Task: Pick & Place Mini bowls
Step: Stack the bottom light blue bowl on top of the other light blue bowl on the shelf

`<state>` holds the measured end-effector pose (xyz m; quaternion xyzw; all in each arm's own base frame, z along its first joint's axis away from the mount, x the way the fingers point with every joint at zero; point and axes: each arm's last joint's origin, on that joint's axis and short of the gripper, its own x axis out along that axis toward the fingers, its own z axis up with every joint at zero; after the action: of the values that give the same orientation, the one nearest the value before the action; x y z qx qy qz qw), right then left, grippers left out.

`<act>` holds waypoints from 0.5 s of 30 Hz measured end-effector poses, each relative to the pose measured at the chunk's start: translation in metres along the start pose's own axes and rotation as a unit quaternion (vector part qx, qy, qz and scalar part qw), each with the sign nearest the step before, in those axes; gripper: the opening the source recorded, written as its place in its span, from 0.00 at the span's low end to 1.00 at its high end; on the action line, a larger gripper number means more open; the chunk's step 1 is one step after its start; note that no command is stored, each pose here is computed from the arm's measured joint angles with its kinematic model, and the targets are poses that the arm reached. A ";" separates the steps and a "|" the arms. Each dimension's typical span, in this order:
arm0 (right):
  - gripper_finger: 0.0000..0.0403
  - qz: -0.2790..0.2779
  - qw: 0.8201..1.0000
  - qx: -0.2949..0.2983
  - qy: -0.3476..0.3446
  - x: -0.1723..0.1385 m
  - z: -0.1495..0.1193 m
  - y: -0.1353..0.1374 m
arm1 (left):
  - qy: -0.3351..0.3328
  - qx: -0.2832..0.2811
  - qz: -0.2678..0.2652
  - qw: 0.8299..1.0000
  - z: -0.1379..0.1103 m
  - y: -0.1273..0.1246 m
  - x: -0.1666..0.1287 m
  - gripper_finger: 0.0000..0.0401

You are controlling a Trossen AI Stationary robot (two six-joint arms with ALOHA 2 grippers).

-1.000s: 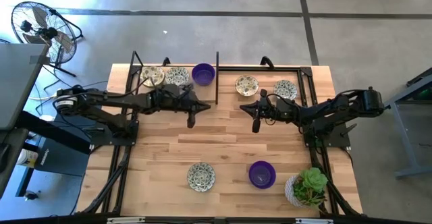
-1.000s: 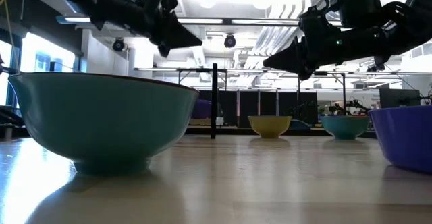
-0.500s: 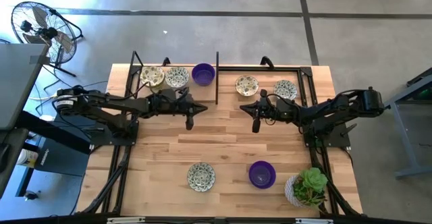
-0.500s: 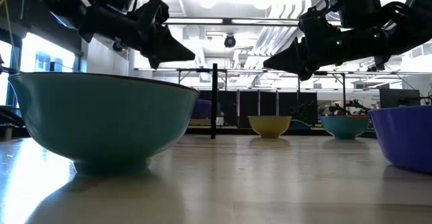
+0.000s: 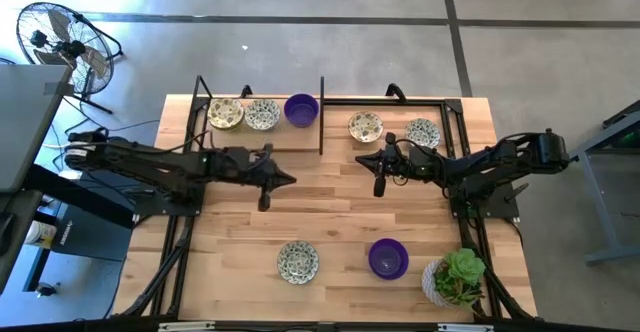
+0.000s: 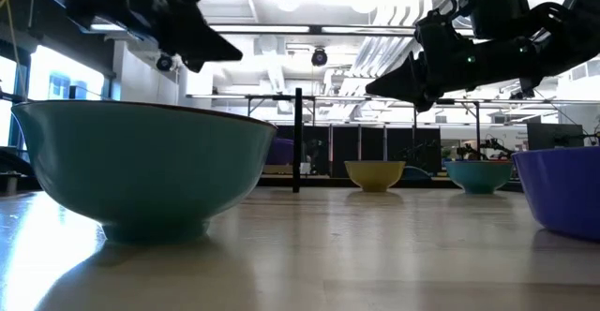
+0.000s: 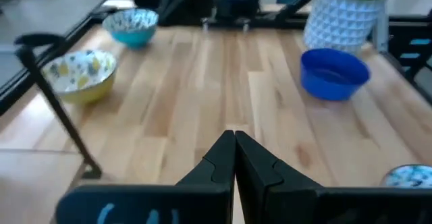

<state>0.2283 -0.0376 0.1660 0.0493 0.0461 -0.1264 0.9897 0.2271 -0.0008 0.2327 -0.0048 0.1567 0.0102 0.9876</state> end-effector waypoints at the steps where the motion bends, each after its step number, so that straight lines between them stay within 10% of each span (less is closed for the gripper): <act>1: 0.00 0.000 1.000 0.000 0.000 0.000 0.000 0.000 | -0.002 0.000 -0.001 1.000 0.001 -0.003 -0.001 0.00; 15: 0.00 0.000 1.000 0.000 0.000 0.000 0.000 0.000 | 0.072 -0.057 -0.063 0.994 -0.014 -0.044 -0.007 0.00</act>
<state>0.2283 -0.0376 0.1660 0.0493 0.0461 -0.1264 0.9897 0.2174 -0.0447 0.2219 -0.0720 0.2255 -0.0430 0.9706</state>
